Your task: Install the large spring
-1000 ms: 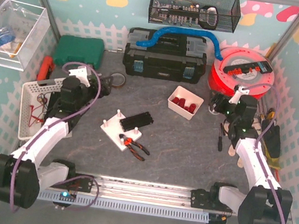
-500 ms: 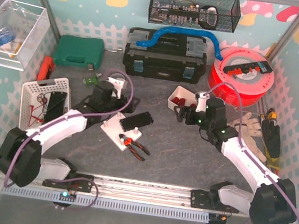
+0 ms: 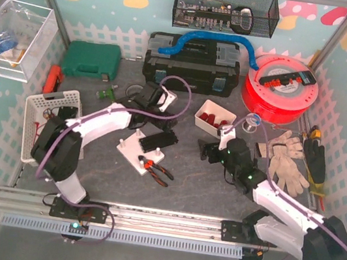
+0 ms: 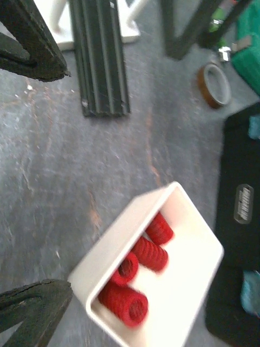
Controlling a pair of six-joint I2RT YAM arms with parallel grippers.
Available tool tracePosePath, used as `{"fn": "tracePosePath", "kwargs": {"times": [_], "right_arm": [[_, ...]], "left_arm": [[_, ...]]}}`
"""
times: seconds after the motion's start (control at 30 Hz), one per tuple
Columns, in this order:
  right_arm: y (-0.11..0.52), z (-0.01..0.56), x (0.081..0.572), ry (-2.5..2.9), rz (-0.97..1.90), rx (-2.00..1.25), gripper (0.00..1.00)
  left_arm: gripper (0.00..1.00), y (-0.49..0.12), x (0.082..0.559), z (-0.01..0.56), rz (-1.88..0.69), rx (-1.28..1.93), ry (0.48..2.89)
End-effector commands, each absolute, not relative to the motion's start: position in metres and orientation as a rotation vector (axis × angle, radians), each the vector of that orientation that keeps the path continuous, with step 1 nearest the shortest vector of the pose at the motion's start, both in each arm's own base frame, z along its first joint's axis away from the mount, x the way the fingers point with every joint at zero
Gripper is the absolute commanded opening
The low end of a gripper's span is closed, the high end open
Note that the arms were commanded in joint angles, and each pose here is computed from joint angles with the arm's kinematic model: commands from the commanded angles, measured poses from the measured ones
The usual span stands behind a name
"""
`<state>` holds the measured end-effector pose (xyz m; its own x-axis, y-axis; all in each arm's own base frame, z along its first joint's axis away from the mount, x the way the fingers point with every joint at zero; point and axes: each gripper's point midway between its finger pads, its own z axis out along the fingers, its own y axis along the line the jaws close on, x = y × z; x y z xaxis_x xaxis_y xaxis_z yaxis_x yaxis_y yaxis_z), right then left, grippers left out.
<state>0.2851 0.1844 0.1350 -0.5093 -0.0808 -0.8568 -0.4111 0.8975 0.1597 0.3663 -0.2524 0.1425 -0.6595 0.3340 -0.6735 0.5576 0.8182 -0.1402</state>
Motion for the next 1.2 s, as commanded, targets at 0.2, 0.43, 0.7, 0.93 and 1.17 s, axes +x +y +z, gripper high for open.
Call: {"fn": "tracePosePath", "kwargs": {"times": [0.2,0.43,0.7,0.93,1.17], "right_arm": [[0.144,0.169,0.293,1.891,0.290,-0.145,0.99],[0.141,0.167,0.295,1.904,0.262,-0.136,0.99],[0.142,0.164,0.297,1.920,0.250,-0.138,0.99],[0.142,0.162,0.297,1.924,0.244,-0.138,0.99],[0.140,0.160,0.298,1.929,0.230,-0.135,0.99]], "left_arm": [[0.77,-0.255,0.347,0.061,-0.299,1.031,2.547],[0.77,-0.272,0.345,0.049,-0.312,1.134,2.541],[0.80,-0.272,0.345,0.050,-0.304,1.170,2.518],[0.88,-0.275,0.333,0.054,-0.371,1.240,2.490],[0.89,-0.271,0.328,0.040,-0.360,1.270,2.523]]}}
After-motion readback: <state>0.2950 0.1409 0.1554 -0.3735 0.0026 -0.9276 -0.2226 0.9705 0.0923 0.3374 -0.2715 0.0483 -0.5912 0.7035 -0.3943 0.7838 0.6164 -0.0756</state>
